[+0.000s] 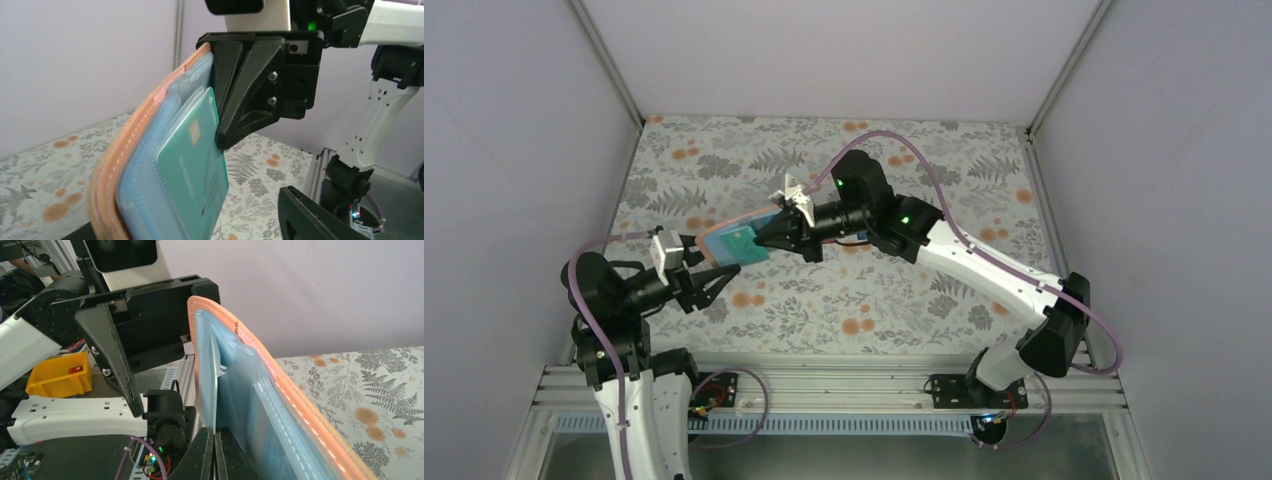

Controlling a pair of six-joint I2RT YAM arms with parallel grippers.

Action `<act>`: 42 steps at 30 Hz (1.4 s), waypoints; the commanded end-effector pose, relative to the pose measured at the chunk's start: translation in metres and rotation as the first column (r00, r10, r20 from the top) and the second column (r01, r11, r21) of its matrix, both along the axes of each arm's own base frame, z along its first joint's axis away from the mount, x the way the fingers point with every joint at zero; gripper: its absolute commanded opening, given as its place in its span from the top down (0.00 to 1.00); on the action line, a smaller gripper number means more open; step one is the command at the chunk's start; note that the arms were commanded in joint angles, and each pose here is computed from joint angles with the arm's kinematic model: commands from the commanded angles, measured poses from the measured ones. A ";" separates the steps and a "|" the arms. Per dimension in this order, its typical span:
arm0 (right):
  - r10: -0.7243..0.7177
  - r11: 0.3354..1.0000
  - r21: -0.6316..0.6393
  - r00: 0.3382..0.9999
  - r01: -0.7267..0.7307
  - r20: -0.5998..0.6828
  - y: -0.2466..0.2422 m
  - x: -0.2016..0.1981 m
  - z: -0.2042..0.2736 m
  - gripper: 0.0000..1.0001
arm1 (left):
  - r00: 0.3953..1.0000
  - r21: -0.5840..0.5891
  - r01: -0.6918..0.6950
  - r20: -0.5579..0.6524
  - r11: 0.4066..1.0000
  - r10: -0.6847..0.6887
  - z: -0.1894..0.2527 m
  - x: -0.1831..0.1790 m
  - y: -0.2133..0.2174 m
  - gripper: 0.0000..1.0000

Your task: Take the credit cards out of the card holder

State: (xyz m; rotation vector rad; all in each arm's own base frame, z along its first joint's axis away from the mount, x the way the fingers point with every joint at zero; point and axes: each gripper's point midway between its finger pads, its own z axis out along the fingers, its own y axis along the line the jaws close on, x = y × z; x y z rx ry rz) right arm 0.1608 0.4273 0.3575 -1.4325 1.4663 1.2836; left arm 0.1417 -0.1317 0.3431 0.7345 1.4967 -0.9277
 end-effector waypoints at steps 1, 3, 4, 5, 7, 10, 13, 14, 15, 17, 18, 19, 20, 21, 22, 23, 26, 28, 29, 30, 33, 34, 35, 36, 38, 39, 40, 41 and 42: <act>-0.017 0.996 0.083 0.999 0.015 0.032 0.007 0.000 0.028 0.96 | 1.000 -0.011 -0.016 -0.010 1.000 0.016 0.000 0.004 0.002 0.42; -0.015 0.997 0.081 1.000 0.013 0.025 0.011 -0.001 0.028 0.96 | 1.000 -0.010 -0.010 -0.002 1.000 0.010 0.001 0.003 0.001 0.50; -0.014 0.997 0.079 1.000 0.012 0.024 0.012 -0.001 0.027 0.96 | 1.000 -0.008 -0.008 0.003 1.000 0.008 0.001 0.002 0.001 0.55; -0.011 0.997 0.079 1.000 0.009 0.023 0.013 -0.002 0.027 0.96 | 1.000 -0.009 -0.007 0.003 1.000 0.007 0.000 0.003 0.001 0.59; -0.001 0.997 0.082 1.000 -0.001 0.019 0.013 -0.004 0.027 0.96 | 1.000 -0.015 -0.008 -0.002 1.000 0.008 -0.001 0.004 0.002 0.70; 0.012 0.997 0.082 1.000 -0.013 0.012 0.012 -0.007 0.027 0.96 | 1.000 -0.021 -0.011 -0.007 1.000 0.011 0.000 0.005 0.002 0.87; 0.034 0.995 0.092 0.999 -0.035 0.018 0.009 -0.012 0.029 0.96 | 1.000 -0.018 -0.011 -0.004 1.000 0.010 0.000 0.004 0.002 0.97; 0.038 0.995 0.087 0.999 -0.040 0.023 0.008 -0.013 0.028 0.96 | 1.000 -0.018 -0.010 -0.005 1.000 0.010 0.000 0.003 0.002 0.98; 0.026 0.996 0.084 0.999 -0.029 0.033 0.008 -0.012 0.028 0.91 | 1.000 -0.019 -0.010 -0.007 1.000 0.010 -0.001 0.003 0.001 0.98; -0.006 0.997 0.081 0.999 0.002 0.052 0.004 -0.007 0.026 0.87 | 1.000 -0.016 -0.010 -0.003 1.000 0.010 -0.001 0.003 0.001 0.98; -0.024 0.996 0.084 0.998 0.019 0.058 0.000 -0.004 0.026 0.87 | 1.000 -0.015 -0.007 -0.001 1.000 0.007 -0.001 0.003 0.001 0.98; -0.035 0.996 0.085 0.998 0.030 0.057 -0.002 -0.001 0.024 0.86 | 1.000 -0.013 -0.004 0.006 1.000 0.004 0.000 0.002 0.001 0.98; -0.040 0.996 0.087 0.998 0.035 0.054 -0.004 0.000 0.024 0.85 | 1.000 -0.011 0.002 0.012 1.000 -0.002 0.001 0.001 0.000 0.98; -0.046 0.995 0.087 0.998 0.042 0.052 -0.005 0.002 0.023 0.83 | 1.000 -0.008 0.010 0.017 1.000 -0.010 0.001 -0.001 -0.001 0.97; -0.051 0.995 0.084 0.998 0.047 0.049 -0.006 0.003 0.022 0.81 | 1.000 -0.006 0.020 0.020 1.000 -0.020 0.001 -0.003 -0.002 0.98; -0.052 0.996 0.078 0.998 0.049 0.041 -0.004 0.004 0.019 0.80 | 0.999 -0.004 0.029 0.022 1.000 -0.029 0.001 -0.004 -0.002 0.98; -0.056 0.996 0.075 0.998 0.054 0.030 -0.002 0.005 0.017 0.79 | 0.999 0.003 0.042 0.033 0.999 -0.042 0.002 -0.007 -0.004 0.98; -0.067 0.995 0.075 0.997 0.065 0.029 -0.002 0.008 0.016 0.79 | 0.998 0.007 0.053 0.040 0.999 -0.054 0.003 -0.010 -0.005 0.98; -0.072 0.995 0.076 0.997 0.069 0.030 -0.001 0.009 0.016 0.80 | 0.997 0.011 0.059 0.046 0.998 -0.060 0.004 -0.012 -0.005 0.98; -0.075 0.994 0.076 0.997 0.073 0.032 -0.001 0.009 0.016 0.82 | 0.996 0.016 0.068 0.055 0.998 -0.069 0.005 -0.014 -0.006 0.97; -0.121 0.991 0.065 0.992 0.118 0.043 -0.001 0.017 0.012 0.86 | 0.993 0.024 0.092 0.067 0.996 -0.093 0.006 -0.018 -0.008 0.98; -0.129 0.990 0.061 0.991 0.127 0.046 -0.001 0.018 0.010 0.87 | 0.992 0.027 0.098 0.072 0.995 -0.100 0.006 -0.020 -0.009 0.98; -0.131 0.990 0.058 0.990 0.128 0.049 -0.002 0.019 0.008 0.87 | 0.991 0.033 0.104 0.080 0.994 -0.106 0.007 -0.022 -0.010 0.98; -0.127 0.991 0.054 0.991 0.124 0.048 -0.001 0.018 0.007 0.87 | 0.990 0.035 0.108 0.084 0.994 -0.110 0.007 -0.023 -0.010 0.98; -0.113 0.993 0.045 0.993 0.111 0.047 -0.001 0.015 0.003 0.87 | 0.990 0.038 0.112 0.088 0.993 -0.114 0.008 -0.025 -0.011 0.98; -0.100 0.994 0.041 0.994 0.099 0.046 0.000 0.013 0.001 0.86 | 0.990 0.038 0.106 0.089 0.994 -0.109 0.008 -0.024 -0.010 0.98; -0.087 0.996 0.037 0.995 0.085 0.046 0.000 0.010 0.000 0.85 | 0.990 0.038 0.102 0.089 0.994 -0.105 0.008 -0.023 -0.010 0.98; -0.071 0.997 0.032 0.997 0.069 0.043 0.002 0.007 -0.002 0.84 | 0.991 0.040 0.097 0.094 0.994 -0.100 0.009 -0.022 -0.010 0.97; -0.061 0.998 0.029 0.997 0.060 0.043 0.003 0.005 -0.004 0.84 | 0.990 0.040 0.097 0.095 0.994 -0.101 0.010 -0.022 -0.010 0.98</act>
